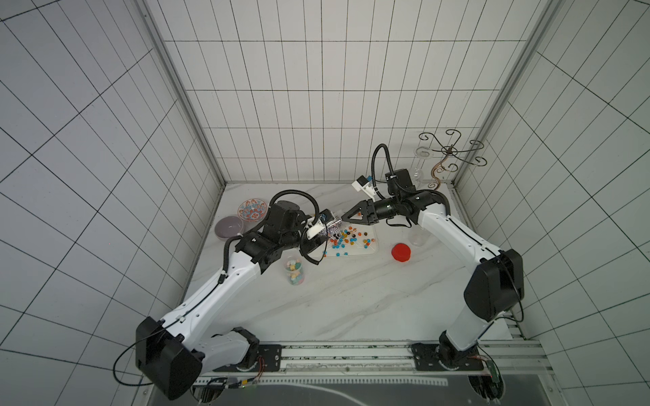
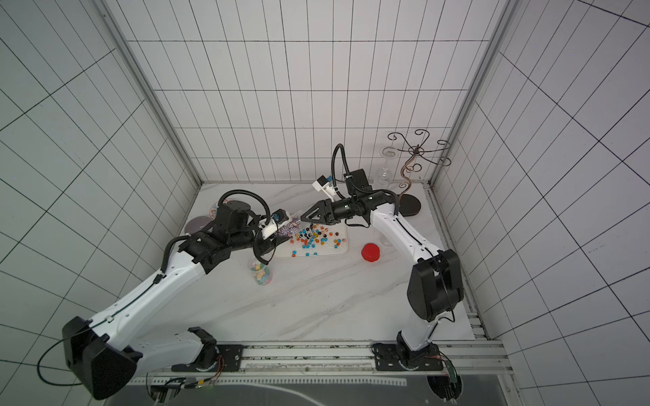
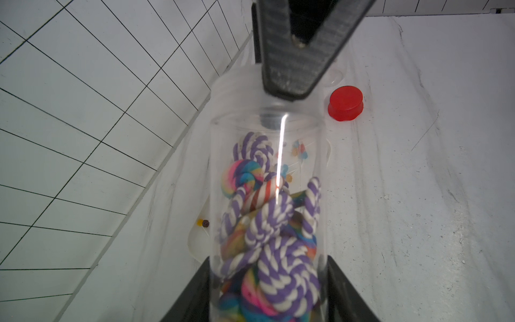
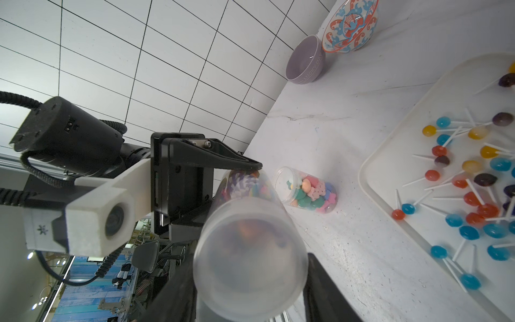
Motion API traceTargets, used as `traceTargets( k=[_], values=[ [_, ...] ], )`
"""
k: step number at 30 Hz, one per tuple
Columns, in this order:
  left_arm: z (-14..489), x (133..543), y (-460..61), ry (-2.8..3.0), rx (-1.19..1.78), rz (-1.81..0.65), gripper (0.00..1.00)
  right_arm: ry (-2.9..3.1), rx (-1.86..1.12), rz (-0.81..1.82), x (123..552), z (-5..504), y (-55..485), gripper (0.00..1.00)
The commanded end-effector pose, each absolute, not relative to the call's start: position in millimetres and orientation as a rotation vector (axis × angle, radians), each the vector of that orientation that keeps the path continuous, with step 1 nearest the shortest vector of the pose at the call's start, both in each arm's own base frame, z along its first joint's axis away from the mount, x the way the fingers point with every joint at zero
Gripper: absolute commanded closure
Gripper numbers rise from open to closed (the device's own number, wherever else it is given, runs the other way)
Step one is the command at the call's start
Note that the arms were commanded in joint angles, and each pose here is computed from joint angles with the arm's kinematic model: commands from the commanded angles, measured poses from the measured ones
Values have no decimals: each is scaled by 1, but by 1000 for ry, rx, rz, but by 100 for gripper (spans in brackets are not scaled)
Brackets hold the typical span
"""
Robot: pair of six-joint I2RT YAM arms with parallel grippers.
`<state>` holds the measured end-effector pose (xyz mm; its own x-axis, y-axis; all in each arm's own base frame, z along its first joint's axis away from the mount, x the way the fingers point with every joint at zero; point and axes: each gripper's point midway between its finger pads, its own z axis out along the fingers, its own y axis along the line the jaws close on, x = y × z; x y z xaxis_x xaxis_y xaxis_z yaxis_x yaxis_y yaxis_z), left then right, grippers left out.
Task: Pour the candies out of the jar
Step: Unscrew the lid from the jar.
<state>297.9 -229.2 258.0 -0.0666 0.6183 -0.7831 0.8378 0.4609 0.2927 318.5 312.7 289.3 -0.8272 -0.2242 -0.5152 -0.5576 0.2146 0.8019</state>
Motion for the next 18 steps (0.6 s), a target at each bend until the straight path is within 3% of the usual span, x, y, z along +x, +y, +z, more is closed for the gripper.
traceTargets(
  k=[1, 12, 18],
  values=[
    [270, 298, -237, 1719, 1221, -334, 50, 2042, -838, 1618, 322, 331, 318, 61],
    [298, 310, -229, 1685, 1083, -643, 50, 1910, -977, 1505, 307, 325, 310, 81],
    [306, 311, -229, 1664, 1070, -843, 50, 1728, -1083, 1488, 290, 331, 306, 82]
  ],
)
